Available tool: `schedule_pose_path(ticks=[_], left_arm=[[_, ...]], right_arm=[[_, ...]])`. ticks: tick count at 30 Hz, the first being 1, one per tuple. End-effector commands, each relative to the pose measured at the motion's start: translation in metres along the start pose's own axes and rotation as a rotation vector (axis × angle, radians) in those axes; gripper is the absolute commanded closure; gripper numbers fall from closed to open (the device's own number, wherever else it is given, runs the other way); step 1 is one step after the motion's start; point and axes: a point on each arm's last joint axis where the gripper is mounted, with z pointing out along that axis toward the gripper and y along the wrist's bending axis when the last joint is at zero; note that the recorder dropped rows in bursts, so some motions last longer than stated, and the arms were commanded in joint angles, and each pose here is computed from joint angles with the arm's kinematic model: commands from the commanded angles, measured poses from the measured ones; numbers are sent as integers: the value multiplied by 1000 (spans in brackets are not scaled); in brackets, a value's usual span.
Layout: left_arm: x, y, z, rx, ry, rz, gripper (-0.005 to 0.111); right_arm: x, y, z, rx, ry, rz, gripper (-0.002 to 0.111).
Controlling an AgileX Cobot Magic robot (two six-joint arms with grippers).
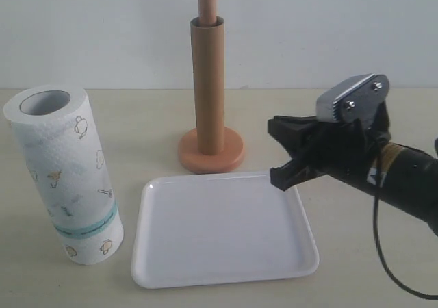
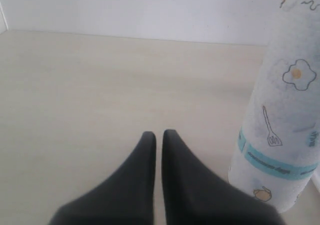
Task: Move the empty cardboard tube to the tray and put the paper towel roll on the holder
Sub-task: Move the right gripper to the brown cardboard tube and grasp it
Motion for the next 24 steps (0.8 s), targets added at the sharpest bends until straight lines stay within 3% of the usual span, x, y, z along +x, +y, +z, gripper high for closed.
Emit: schedule_pose_path(ticks=[1,3,6,8,18,24], left_arm=[[1,0,0,2,-4,-10,103],[1,0,0,2,-4,-10,103],[1,0,0,2,-4,-10,103],[1,0,0,2,-4,-10,103],[1,0,0,1,-3,-10,103],[1,0,0,1,-3,-10,103]], right_arm=[[1,4,24,-49,-21,21,75],[1,0,32,-48,-26,64,48],[-2,-5,44,-41,-44,74,16],[-6,-7,50,-41,-63,97,4],[-24,-19,84,-58,-145,81,3],[-22,-23,113,-133,-150,97,3]])
